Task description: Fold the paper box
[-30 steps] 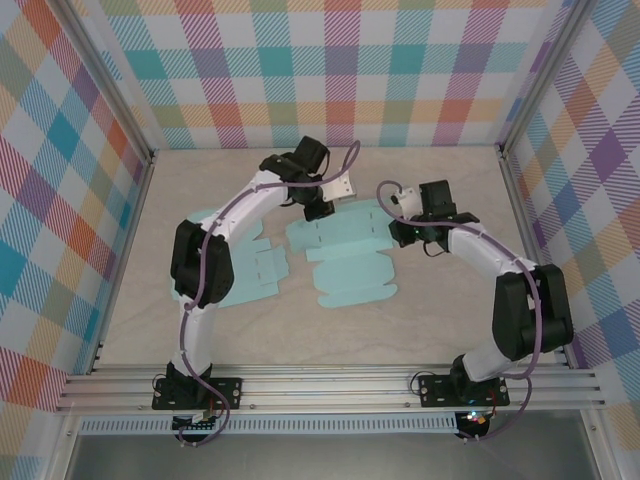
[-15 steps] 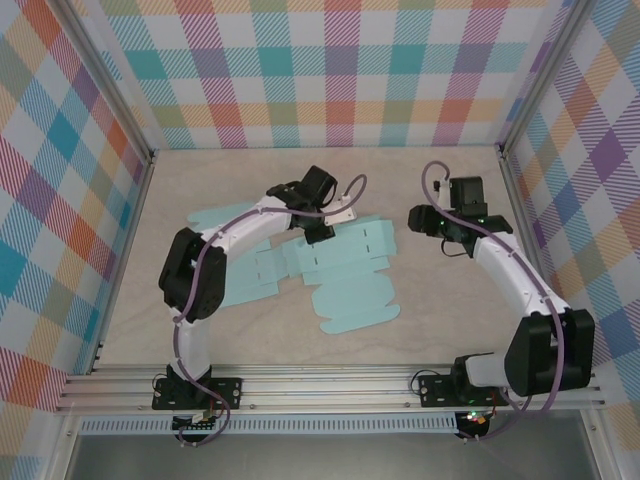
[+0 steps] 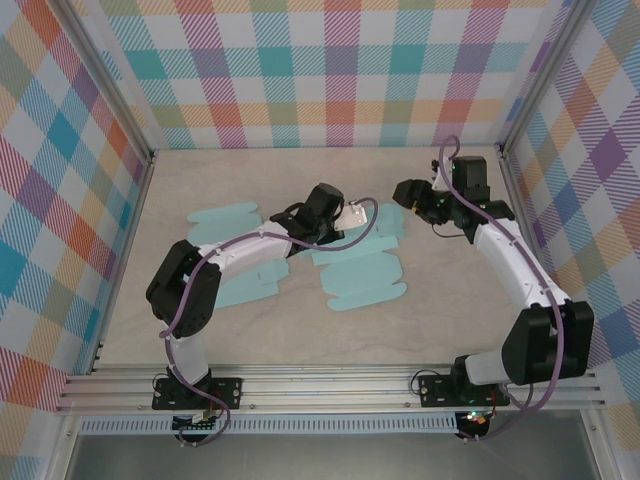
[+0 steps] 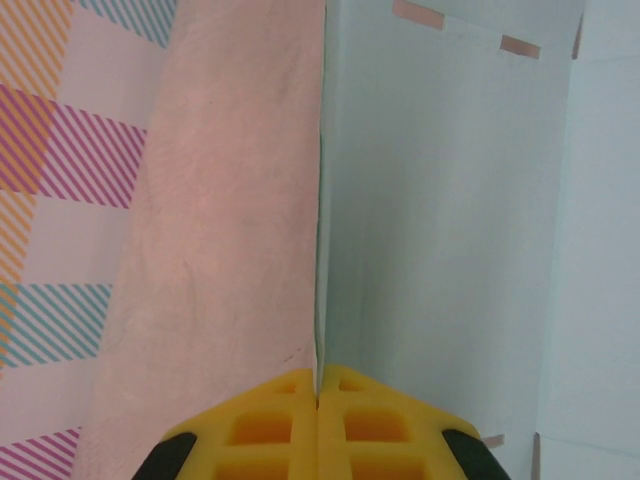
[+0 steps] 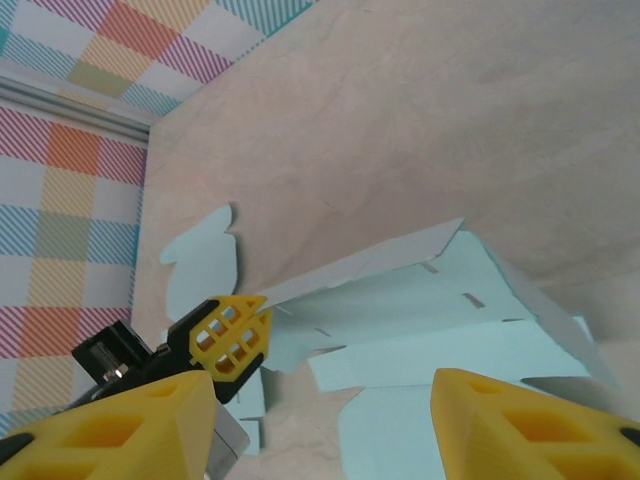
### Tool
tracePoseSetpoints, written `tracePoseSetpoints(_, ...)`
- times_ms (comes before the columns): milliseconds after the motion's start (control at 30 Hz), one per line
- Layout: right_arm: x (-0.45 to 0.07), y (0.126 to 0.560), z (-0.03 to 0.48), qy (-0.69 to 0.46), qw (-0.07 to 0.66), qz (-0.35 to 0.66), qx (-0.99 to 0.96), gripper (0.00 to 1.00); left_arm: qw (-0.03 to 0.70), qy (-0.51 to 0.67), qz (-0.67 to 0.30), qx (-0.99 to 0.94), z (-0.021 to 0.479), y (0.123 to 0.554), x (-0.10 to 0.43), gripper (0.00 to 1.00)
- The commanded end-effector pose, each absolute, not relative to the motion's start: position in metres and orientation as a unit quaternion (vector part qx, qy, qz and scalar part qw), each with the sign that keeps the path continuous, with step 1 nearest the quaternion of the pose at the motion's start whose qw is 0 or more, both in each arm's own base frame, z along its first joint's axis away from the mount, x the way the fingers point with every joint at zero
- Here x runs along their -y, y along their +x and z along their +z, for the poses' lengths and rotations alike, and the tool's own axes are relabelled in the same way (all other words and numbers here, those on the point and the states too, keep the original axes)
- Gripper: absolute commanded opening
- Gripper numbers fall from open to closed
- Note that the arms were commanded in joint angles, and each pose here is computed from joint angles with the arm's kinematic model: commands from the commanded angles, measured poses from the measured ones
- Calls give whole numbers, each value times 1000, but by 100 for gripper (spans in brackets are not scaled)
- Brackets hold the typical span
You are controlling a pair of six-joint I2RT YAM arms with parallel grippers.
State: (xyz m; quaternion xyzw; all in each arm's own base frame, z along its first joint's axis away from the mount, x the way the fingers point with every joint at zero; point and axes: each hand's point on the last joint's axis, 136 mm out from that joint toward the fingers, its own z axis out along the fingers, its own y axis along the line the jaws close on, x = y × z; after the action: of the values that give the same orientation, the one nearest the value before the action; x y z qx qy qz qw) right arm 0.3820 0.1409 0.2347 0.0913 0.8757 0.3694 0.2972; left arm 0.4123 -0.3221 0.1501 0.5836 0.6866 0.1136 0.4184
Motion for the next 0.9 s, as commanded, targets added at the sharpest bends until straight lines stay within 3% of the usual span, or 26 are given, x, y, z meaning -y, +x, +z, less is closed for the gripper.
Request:
tracePoseSetpoints(0,-151,393,240,101,278,405,-865,59,462,567,128,-670,180,417,327,0)
tracePoseSetpoints(300,-163,408,205,139,230,454,-850,84,461,567,125,-671,177,416,327,0)
tracePoseSetpoints(467,-165,424,186,163,201,480,-838,89,462,570,122,-669,178,415,327,0)
tracePoseSetpoints(700,-151,449,176,182,205,490,-827,89,464,578,121,-660,176,412,328,0)
tracePoseSetpoints(867,-150,460,166,186,193,489,-830,78,470,575,129,-657,176,414,328,0)
